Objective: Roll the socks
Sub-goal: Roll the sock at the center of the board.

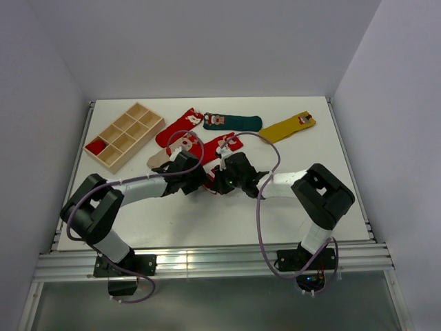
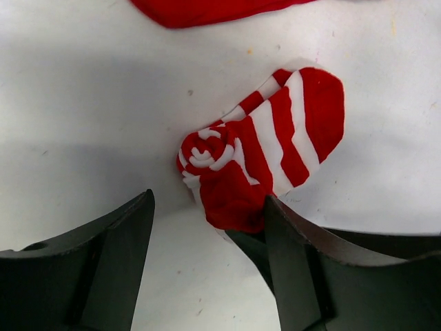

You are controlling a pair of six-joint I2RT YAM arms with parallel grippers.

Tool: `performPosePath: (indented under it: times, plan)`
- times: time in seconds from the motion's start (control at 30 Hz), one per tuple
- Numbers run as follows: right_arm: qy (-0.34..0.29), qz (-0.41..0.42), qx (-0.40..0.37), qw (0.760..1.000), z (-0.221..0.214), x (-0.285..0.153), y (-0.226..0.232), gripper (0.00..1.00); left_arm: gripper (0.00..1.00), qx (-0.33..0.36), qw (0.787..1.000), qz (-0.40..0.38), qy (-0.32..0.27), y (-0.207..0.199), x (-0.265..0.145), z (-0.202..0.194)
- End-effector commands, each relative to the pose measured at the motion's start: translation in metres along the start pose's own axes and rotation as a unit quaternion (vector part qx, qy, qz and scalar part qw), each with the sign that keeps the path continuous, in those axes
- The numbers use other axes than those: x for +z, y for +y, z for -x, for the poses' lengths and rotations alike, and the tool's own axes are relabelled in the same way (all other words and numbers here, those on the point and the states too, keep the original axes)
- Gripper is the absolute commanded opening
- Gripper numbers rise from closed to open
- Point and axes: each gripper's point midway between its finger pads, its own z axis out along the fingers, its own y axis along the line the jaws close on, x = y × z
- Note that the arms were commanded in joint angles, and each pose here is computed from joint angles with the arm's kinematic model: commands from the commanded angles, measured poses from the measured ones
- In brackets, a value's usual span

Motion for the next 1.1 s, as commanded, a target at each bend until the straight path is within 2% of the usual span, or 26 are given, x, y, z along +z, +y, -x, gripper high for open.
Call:
performPosePath:
  times: [0.0,0.13,0.37,0.77,1.07]
  plan:
    - [0.153,0.067,0.114,0.979,-0.073,-0.015,0.01,0.0,0.69,-0.029,0.999,-0.024,-0.032,-0.007,-0.017,0.013]
    - [0.137,0.125,0.186,0.965,-0.062,-0.017,0.013,0.0,0.69,-0.047,0.997,-0.04,-0.055,-0.004,-0.03,0.02]
    - [0.135,0.177,0.292,0.93,-0.051,-0.018,0.011,0.0,0.67,-0.051,0.997,-0.051,-0.039,-0.001,-0.025,0.011]
    - [0.137,0.166,0.373,0.902,-0.055,-0.011,-0.003,0.0,0.63,-0.055,0.997,-0.05,-0.015,-0.001,-0.007,-0.001]
    - [0.131,0.153,0.391,0.898,-0.056,-0.008,-0.011,0.0,0.54,-0.052,0.998,-0.03,0.009,0.009,0.007,-0.013]
